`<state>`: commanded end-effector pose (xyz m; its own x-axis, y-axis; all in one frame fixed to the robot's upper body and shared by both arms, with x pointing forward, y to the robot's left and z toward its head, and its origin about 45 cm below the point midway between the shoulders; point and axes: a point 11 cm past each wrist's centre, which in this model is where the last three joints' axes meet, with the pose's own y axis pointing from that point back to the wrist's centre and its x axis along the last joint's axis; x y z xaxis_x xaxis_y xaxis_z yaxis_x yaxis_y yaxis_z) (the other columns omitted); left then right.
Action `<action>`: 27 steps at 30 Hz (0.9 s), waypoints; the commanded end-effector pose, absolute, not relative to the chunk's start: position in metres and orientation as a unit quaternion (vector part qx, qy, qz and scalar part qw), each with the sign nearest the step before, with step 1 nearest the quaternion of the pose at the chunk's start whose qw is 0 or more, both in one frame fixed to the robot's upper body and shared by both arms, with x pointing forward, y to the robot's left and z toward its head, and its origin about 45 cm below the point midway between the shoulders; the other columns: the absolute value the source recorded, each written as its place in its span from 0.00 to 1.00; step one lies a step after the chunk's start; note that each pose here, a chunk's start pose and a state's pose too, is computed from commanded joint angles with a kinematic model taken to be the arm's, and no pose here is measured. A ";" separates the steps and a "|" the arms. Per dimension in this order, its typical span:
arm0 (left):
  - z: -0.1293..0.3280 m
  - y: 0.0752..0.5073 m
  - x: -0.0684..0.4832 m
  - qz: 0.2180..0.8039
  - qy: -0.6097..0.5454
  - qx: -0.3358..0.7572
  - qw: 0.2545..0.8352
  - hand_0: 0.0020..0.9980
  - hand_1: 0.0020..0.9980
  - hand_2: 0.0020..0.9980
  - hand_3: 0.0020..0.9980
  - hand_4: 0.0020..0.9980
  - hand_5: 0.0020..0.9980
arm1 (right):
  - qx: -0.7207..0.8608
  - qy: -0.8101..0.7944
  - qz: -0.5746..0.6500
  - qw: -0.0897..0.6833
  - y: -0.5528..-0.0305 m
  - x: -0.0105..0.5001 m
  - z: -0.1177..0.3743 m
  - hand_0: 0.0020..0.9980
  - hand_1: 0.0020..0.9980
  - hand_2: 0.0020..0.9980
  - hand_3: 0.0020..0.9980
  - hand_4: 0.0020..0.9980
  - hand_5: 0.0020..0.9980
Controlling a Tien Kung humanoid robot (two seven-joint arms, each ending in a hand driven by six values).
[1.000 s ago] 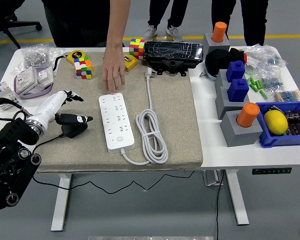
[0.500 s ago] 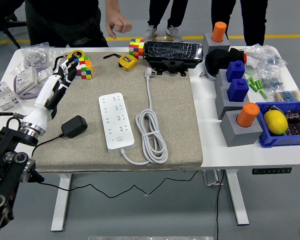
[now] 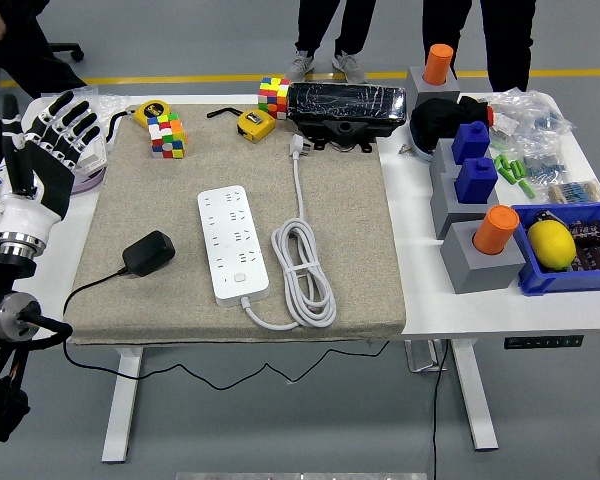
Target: Pick up the plug,place it near the board,insert it into the board,press the button
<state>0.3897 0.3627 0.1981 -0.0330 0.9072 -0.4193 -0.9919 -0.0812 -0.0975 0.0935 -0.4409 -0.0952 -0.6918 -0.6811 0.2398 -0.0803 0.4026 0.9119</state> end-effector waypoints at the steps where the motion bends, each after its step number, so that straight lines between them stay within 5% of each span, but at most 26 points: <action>1: 0.196 0.366 0.391 0.712 0.125 -0.203 0.661 0.07 0.00 0.03 0.00 1.00 0.88 | 0.244 -0.779 -0.489 0.307 -0.441 0.093 -0.095 0.80 0.75 0.73 0.78 1.00 1.00; 6: 0.190 0.390 0.400 0.715 0.190 -0.288 0.608 0.07 0.00 0.03 0.00 1.00 0.88 | 0.244 -0.780 -0.488 0.307 -0.440 0.093 -0.096 0.80 0.75 0.73 0.78 1.00 1.00; 7: 0.188 0.395 0.400 0.712 0.203 -0.309 0.597 0.05 0.00 0.00 0.00 0.81 0.48 | 0.245 -0.780 -0.488 0.307 -0.440 0.093 -0.095 0.80 0.75 0.73 0.78 1.00 1.00; 16: 0.191 0.423 0.396 0.658 0.287 -0.508 0.476 0.05 0.00 0.00 0.00 0.77 0.45 | 0.242 -0.779 -0.490 0.308 -0.440 0.091 -0.096 0.80 0.75 0.73 0.78 1.00 1.00; 27: 0.198 0.432 0.396 0.652 0.287 -0.535 0.454 0.06 0.00 0.00 0.00 0.74 0.41 | 0.245 -0.783 -0.486 0.302 -0.440 0.100 -0.094 0.80 0.75 0.73 0.78 1.00 1.00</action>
